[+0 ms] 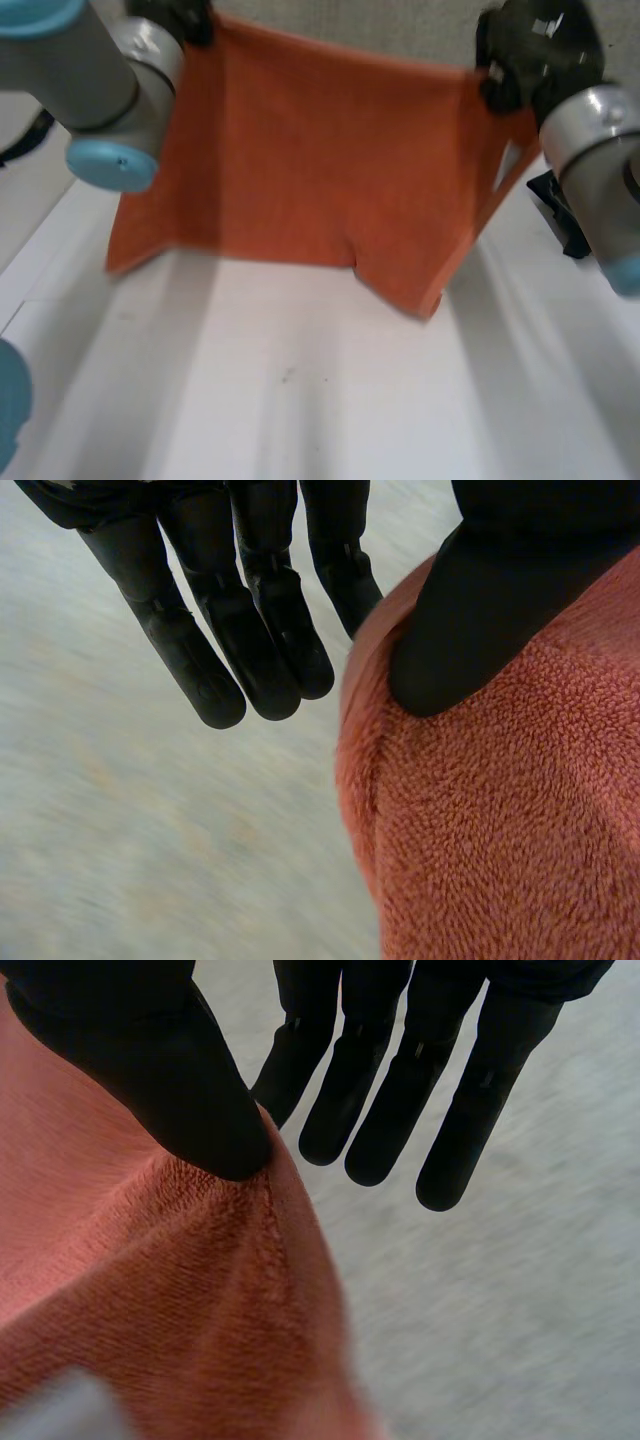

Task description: Fold the laundry.

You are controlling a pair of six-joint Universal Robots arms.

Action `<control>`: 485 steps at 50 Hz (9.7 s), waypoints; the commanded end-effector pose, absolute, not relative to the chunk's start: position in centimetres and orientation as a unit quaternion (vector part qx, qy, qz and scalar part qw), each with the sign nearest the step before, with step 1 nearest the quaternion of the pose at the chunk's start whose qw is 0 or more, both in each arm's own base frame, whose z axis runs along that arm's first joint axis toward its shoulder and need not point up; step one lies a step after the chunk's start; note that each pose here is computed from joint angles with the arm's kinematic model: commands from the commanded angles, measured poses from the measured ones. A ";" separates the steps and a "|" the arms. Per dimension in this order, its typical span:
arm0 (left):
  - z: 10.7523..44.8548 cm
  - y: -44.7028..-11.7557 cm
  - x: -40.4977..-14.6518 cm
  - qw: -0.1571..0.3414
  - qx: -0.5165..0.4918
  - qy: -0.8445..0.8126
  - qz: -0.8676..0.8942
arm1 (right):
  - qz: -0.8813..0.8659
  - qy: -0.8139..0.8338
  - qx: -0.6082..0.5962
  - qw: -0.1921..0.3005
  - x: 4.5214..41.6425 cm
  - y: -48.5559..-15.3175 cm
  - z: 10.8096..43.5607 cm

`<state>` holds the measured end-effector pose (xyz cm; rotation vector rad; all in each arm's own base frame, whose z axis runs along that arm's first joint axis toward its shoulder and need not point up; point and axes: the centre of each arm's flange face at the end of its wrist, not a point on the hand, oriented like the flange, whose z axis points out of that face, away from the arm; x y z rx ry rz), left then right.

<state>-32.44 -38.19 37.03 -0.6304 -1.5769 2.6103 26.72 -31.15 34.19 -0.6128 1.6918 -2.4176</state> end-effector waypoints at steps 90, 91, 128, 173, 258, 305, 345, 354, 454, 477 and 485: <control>14.1 -43.0 -30.4 -0.082 -0.576 -0.560 0.589 | -0.620 0.704 -0.347 0.009 27.0 -28.1 15.4; 15.5 -43.2 -30.5 -0.101 -0.559 -0.560 0.603 | -0.621 0.704 -0.345 0.008 26.9 -28.2 15.5; 38.2 -32.2 -11.3 0.038 -0.101 -0.721 0.684 | -0.715 0.634 -0.293 -0.019 22.7 -28.9 38.1; 28.4 -45.0 -15.5 0.183 0.009 -0.659 0.730 | -0.768 0.598 -0.228 0.022 26.7 -38.5 29.0; 53.6 -13.9 -20.3 0.294 -0.142 -0.490 0.809 | -0.532 0.785 -0.070 0.309 37.9 -26.9 11.1; 38.7 -46.3 -13.7 0.151 -0.007 -0.571 0.807 | -0.860 0.473 -0.182 -0.060 25.9 -42.3 37.0; 20.2 -37.3 -10.7 0.071 -0.110 -0.820 0.558 | -0.578 0.738 -0.340 -0.072 22.6 -32.8 18.2; 20.0 -28.4 -8.8 0.023 -0.217 -0.898 0.381 | -0.427 0.763 -0.474 -0.102 18.2 -25.0 20.1; 13.7 -43.1 -19.9 -0.057 -0.291 -0.799 0.523 | -0.598 0.732 -0.326 -0.026 28.3 -39.7 11.0; 16.9 -48.0 -20.6 -0.047 -0.207 -0.741 0.637 | -0.726 0.642 -0.232 -0.081 28.0 -44.4 12.5; 17.9 -46.0 -19.7 -0.048 -0.214 -0.751 0.622 | -0.665 0.699 -0.253 -0.079 26.2 -42.1 14.5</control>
